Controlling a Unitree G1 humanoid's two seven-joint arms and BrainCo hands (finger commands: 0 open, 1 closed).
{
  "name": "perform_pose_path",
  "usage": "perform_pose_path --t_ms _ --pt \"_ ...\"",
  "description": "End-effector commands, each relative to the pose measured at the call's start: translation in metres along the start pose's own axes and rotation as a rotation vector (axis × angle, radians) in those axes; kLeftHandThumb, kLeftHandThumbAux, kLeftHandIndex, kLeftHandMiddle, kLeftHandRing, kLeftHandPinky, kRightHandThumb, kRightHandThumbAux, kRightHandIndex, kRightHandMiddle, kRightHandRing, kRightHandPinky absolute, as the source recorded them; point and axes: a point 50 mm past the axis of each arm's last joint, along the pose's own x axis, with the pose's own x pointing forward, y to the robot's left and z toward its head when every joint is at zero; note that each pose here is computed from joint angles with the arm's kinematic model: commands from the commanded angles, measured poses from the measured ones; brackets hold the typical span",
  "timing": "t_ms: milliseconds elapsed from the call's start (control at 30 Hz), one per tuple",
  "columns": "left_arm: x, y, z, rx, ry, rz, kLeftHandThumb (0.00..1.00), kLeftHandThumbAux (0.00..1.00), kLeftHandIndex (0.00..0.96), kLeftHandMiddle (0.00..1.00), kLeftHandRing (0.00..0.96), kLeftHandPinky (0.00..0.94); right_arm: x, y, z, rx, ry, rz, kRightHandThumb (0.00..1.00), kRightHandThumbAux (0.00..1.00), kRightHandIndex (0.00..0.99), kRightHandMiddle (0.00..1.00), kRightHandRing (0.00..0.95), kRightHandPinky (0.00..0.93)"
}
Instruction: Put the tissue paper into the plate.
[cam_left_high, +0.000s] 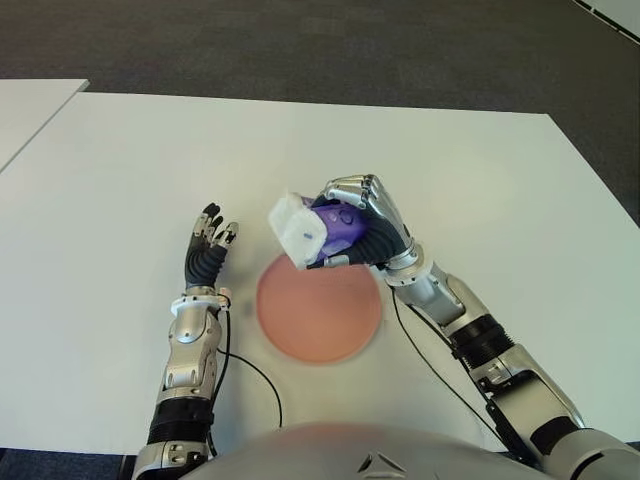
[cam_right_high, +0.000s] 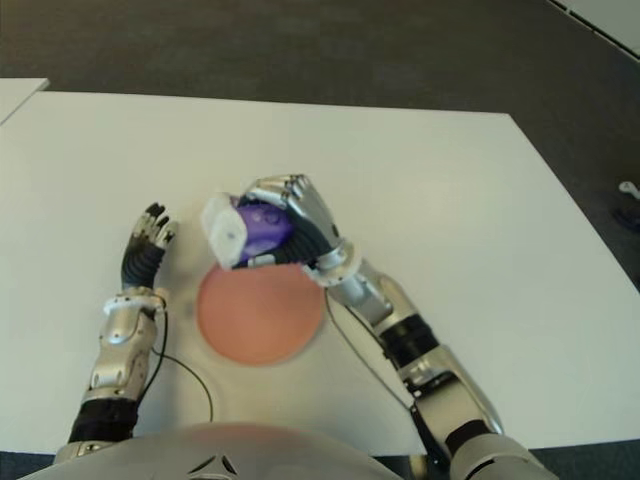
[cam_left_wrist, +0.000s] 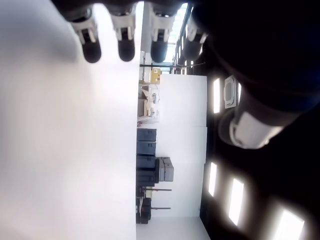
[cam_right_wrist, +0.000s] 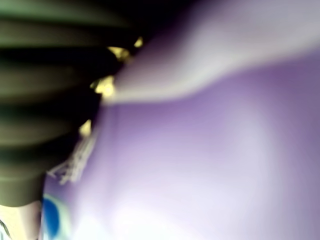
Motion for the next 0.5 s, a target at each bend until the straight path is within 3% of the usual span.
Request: perform_pose_path --t_ms 33,267,500 --pt "-0.001 -0.003 -0.005 0.001 0.015 0.002 0.0 0.562 0.0 0.0 0.0 0.0 -0.008 0.016 0.009 0.037 -0.021 0.086 0.735 0.712 0.44 0.833 0.831 0.835" --pt "-0.002 -0.004 -0.004 -0.002 0.004 -0.005 0.0 0.563 0.0 0.002 0.0 0.0 -0.019 0.034 0.015 0.066 -0.069 0.166 0.742 0.711 0.439 0.84 0.836 0.828" --pt "-0.002 -0.004 -0.005 0.002 0.002 -0.003 0.0 0.56 0.0 0.001 0.0 0.0 -0.023 0.036 0.015 0.098 -0.096 0.259 0.744 0.711 0.439 0.846 0.841 0.82"
